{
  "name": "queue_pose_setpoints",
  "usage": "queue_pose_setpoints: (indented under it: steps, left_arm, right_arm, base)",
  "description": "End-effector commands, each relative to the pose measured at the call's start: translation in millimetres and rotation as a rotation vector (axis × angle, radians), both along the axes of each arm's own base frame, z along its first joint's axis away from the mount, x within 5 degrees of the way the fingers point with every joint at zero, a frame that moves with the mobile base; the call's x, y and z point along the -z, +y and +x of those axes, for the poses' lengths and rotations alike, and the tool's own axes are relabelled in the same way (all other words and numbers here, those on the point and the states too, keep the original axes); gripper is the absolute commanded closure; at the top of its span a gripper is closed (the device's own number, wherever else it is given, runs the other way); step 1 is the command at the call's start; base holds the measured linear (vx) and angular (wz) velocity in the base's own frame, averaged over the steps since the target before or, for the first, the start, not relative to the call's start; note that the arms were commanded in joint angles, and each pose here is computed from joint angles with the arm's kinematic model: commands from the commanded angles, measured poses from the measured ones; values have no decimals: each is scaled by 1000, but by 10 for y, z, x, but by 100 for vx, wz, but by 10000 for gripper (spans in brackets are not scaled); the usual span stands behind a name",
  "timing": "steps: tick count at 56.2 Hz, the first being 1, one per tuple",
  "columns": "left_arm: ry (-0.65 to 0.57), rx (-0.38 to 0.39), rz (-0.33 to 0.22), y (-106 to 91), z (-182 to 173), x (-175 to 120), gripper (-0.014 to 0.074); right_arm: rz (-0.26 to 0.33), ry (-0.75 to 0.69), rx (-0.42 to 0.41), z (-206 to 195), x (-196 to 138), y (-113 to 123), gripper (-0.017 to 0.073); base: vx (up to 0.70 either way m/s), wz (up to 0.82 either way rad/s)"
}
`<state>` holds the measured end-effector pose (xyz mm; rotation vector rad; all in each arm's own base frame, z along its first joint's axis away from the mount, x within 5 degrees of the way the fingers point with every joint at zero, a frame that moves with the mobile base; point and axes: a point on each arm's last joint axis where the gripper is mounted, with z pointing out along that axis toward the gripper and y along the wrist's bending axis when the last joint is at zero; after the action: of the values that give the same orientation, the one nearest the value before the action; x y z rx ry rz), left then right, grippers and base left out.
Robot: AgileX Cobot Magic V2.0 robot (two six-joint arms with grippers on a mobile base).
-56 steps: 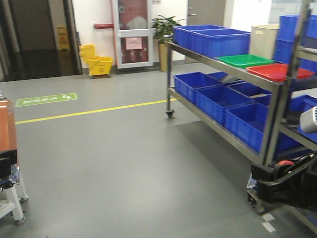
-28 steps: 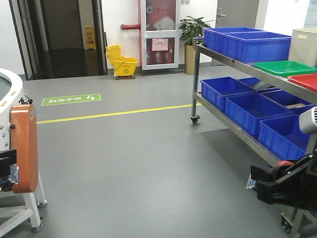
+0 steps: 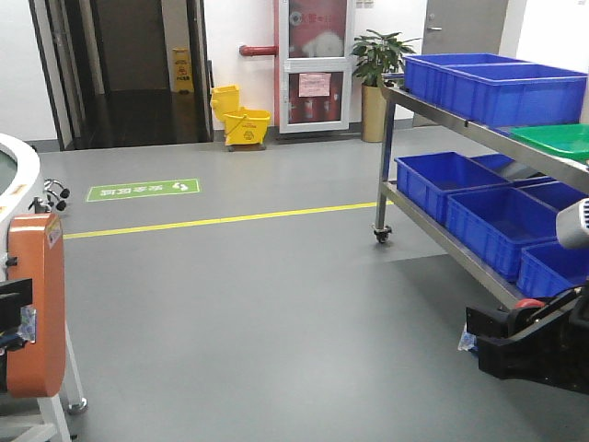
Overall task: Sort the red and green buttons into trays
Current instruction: 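Carry both held buttons while the base drives to the tray shelf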
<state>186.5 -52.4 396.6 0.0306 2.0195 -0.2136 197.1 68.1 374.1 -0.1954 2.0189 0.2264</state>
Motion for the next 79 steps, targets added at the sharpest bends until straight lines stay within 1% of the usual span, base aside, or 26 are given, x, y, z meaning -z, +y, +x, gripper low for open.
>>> queue_pose_setpoints:
  steps: [1,79]
  left_arm:
    - [-113,21,-30,-12,-15,-176,591]
    - [-113,21,-30,-12,-15,-176,591]
  right_arm:
    - [29,-125,-13,-19,-213,-4,568]
    - [27,-118,-11,-21,-207,-6,568]
  base:
    - [36,7]
    - [41,3]
